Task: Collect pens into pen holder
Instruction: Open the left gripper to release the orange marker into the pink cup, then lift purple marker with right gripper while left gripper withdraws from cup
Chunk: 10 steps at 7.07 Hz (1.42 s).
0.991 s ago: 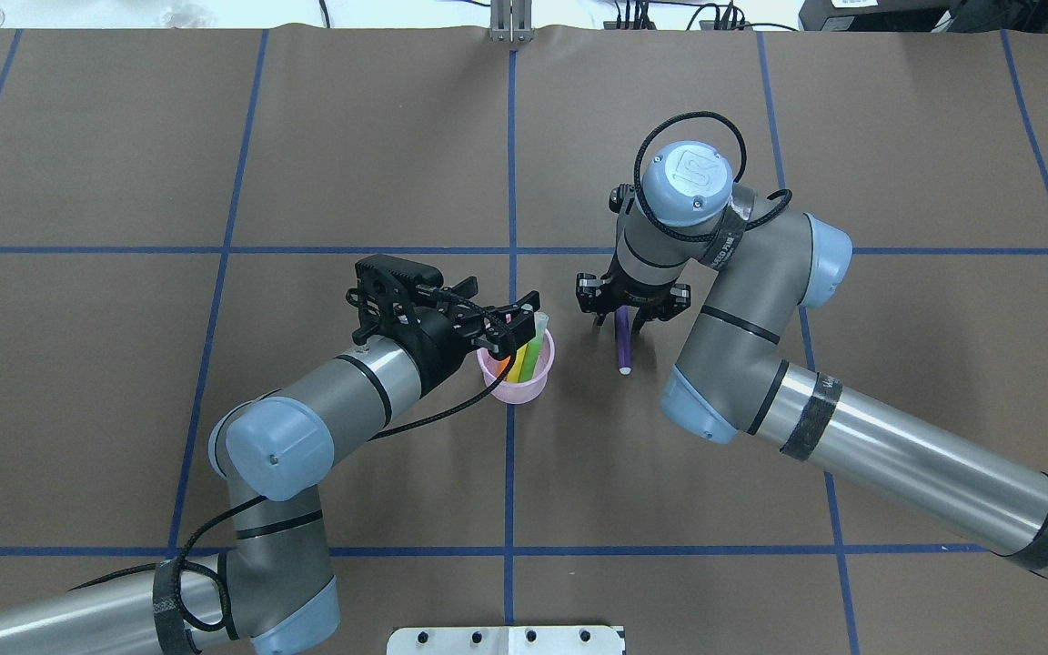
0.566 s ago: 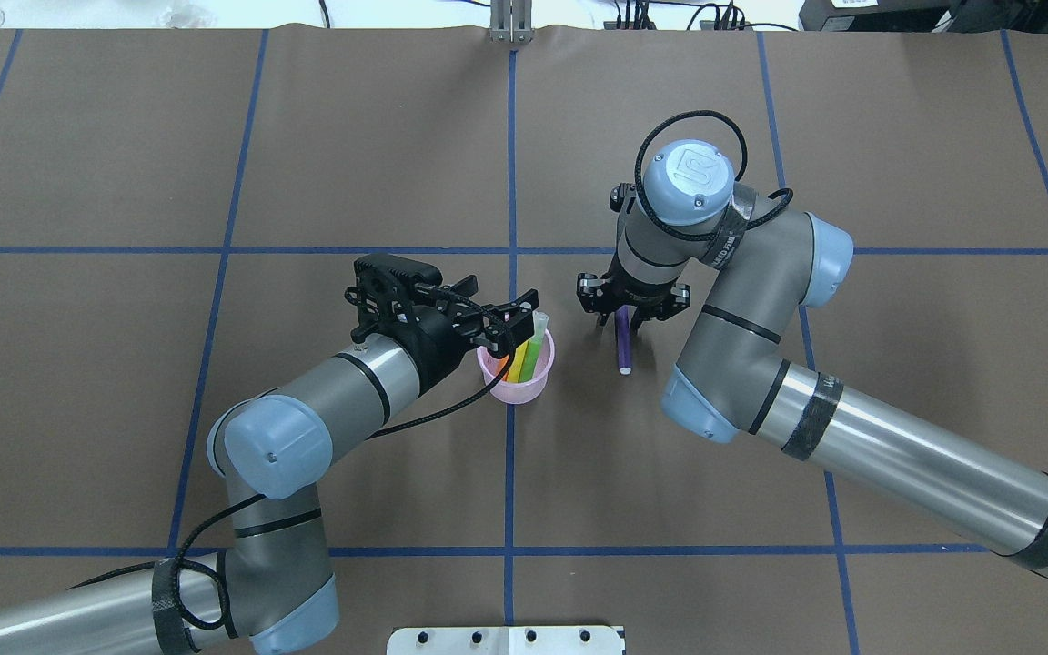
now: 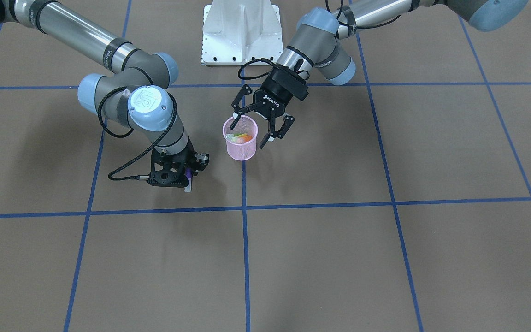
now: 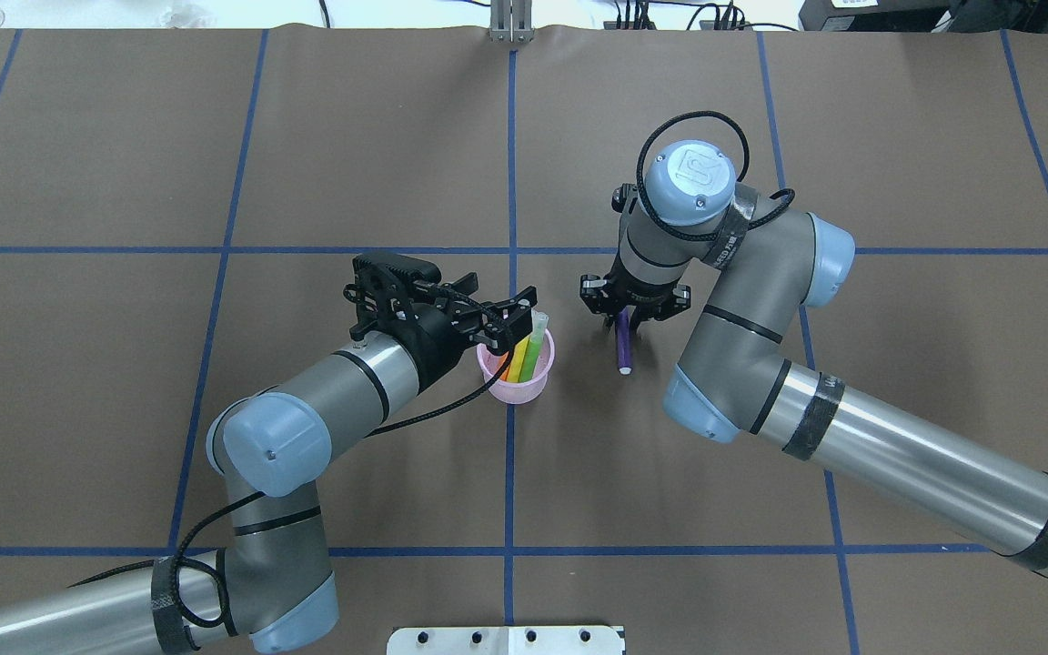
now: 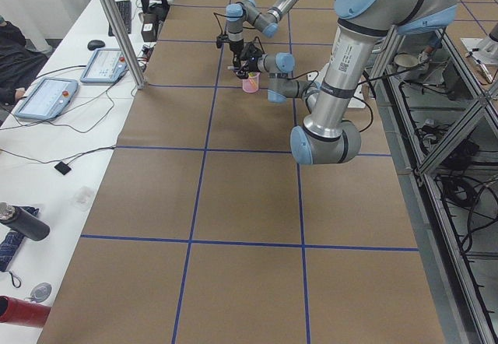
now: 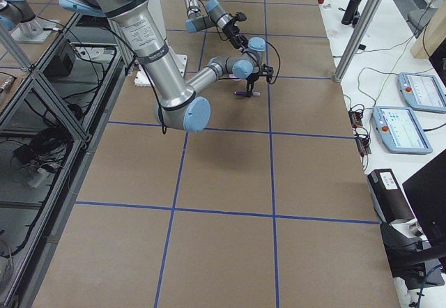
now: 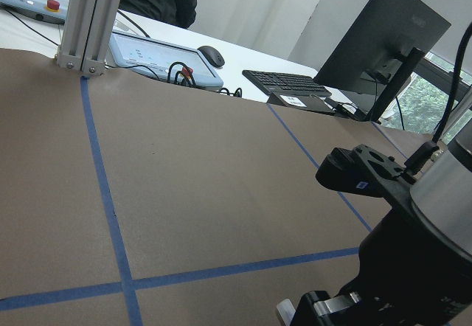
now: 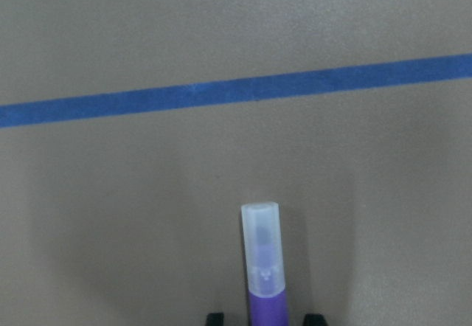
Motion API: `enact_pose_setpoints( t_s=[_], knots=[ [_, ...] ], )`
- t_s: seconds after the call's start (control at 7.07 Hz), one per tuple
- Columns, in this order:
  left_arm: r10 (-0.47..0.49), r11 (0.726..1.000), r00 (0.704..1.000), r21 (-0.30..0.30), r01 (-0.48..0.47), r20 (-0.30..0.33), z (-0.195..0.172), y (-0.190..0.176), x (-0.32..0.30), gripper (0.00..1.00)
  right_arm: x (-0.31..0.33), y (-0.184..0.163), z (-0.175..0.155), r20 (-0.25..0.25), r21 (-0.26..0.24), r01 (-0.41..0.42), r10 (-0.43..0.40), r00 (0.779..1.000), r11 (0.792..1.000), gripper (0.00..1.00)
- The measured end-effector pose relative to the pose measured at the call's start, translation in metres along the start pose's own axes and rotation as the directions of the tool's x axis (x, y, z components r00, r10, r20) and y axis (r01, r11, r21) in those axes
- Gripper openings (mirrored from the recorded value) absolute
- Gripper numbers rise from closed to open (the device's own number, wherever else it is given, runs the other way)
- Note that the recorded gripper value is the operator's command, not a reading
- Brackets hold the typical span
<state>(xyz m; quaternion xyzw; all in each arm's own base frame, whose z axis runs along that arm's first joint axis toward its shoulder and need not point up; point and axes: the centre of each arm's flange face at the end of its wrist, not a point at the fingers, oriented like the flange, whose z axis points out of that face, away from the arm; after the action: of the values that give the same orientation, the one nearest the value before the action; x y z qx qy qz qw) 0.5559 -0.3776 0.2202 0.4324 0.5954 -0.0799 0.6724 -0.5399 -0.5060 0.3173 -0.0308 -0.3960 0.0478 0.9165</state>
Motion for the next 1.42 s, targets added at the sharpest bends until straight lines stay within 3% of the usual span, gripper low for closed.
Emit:
enact_pose_setpoints(
  t_s=[0.28,0.57,0.85,1.13,1.42],
  knots=[
    [-0.002,1.0,1.0,0.001,0.002,-0.001,0.0,-0.001,0.001,0.77,-0.001,0.0,-0.001,0.002,0.0,0.001,-0.001,1.0,1.0,0.0],
    [-0.002,1.0,1.0,0.005,0.002,-0.001,0.0,-0.005,-0.001,0.81,-0.001,-0.001,-0.005,0.007,0.007,0.0,0.0,1.0,1.0,0.0],
    [0.004,1.0,1.0,-0.013,-0.004,-0.004,0.002,-0.022,-0.014,0.85,0.002,-0.014,-0.035,0.045,0.028,-0.008,0.006,0.999,1.0,0.0],
    [0.013,0.997,1.0,-0.072,-0.013,-0.003,-0.006,-0.053,-0.059,0.85,-0.002,-0.018,-0.076,0.103,0.075,0.006,-0.014,0.995,0.997,0.0],
    [-0.003,0.978,1.0,-0.21,0.006,0.013,-0.03,-0.11,-0.142,0.85,-0.015,-0.015,-0.125,0.164,0.188,0.058,-0.09,0.982,0.98,0.0]
  ],
)
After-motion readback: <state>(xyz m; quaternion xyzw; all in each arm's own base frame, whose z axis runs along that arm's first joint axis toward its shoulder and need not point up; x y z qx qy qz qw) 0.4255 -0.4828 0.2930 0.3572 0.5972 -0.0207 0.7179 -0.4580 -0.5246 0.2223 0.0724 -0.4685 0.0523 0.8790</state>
